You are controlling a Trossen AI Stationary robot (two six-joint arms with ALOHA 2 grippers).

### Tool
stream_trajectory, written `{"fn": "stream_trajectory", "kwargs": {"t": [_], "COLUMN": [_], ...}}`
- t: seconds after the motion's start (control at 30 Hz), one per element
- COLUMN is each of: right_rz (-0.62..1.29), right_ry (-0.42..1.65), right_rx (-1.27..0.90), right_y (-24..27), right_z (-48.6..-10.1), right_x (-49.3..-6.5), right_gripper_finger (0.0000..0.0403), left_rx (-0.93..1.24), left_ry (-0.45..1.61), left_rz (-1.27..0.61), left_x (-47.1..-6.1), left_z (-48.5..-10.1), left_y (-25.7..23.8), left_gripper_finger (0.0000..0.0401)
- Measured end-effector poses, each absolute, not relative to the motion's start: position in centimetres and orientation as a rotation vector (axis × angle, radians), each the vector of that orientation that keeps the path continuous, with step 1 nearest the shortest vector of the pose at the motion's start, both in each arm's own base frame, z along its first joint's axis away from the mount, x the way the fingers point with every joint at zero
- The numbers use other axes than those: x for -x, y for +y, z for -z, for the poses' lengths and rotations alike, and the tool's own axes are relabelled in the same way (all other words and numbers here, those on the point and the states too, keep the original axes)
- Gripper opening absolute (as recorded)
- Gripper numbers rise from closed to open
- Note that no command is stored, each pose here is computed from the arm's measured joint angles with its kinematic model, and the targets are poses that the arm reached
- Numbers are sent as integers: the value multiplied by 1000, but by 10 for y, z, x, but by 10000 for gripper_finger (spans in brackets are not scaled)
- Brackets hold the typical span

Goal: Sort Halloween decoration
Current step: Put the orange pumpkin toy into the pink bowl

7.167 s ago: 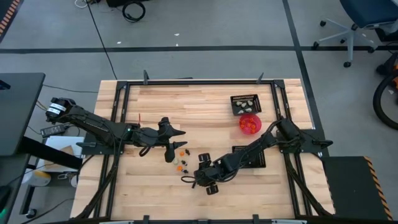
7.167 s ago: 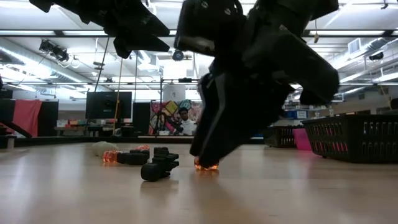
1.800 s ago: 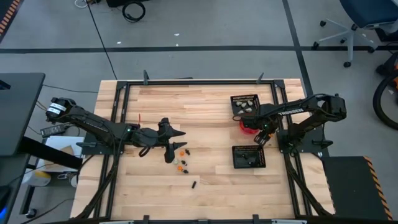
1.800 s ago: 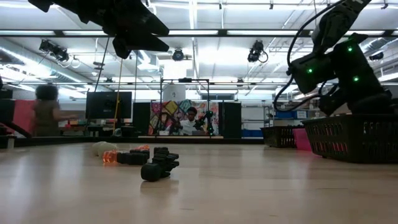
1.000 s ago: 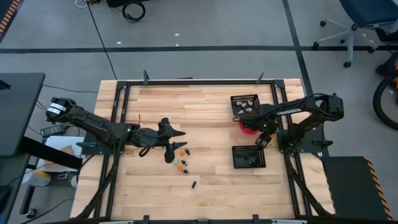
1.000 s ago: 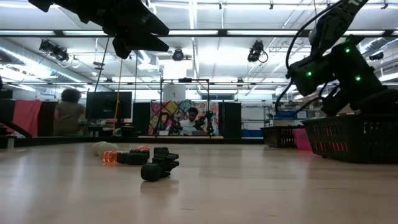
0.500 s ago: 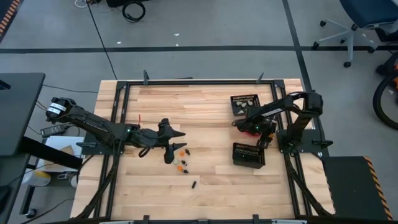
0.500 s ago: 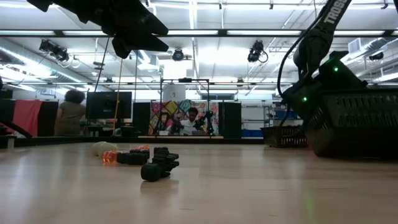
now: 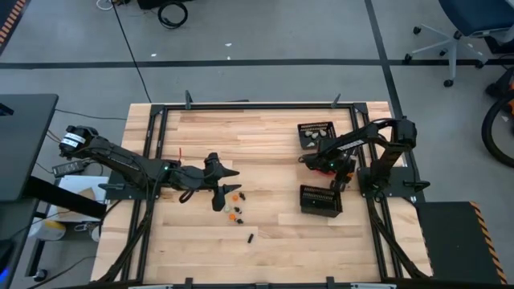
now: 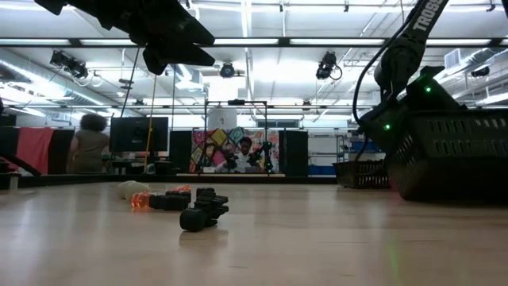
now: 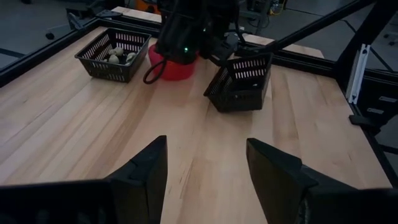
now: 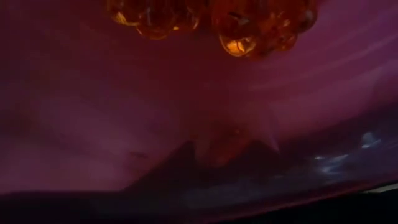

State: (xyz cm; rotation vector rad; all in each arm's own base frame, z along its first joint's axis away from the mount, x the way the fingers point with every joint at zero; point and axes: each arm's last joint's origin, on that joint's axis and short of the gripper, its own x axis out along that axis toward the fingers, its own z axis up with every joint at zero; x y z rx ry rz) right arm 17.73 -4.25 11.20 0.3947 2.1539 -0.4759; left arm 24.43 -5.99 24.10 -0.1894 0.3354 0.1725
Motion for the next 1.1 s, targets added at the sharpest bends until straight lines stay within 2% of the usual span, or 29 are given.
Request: {"fn": "stream_trajectory", "kwargs": {"t": [0.33, 0.77, 1.1], "right_rz": [490, 505, 490], "right_ry": [2148, 2151, 2159], "right_rx": [-402, -396, -354], "right_y": [-43, -39, -32], "right_z": [-112, -112, -112], "right_x": [-178, -178, -179], "right_gripper_finger": [105, 74, 66], "left_rx": [189, 189, 189], "left_ry": [335, 335, 335], "left_rz": [-172, -172, -172], "left_x": [-244, -244, -244], "left_z": [-241, -241, -241], "left_y": [-60, -60, -60], "left_gripper_finger": [192, 192, 192]}}
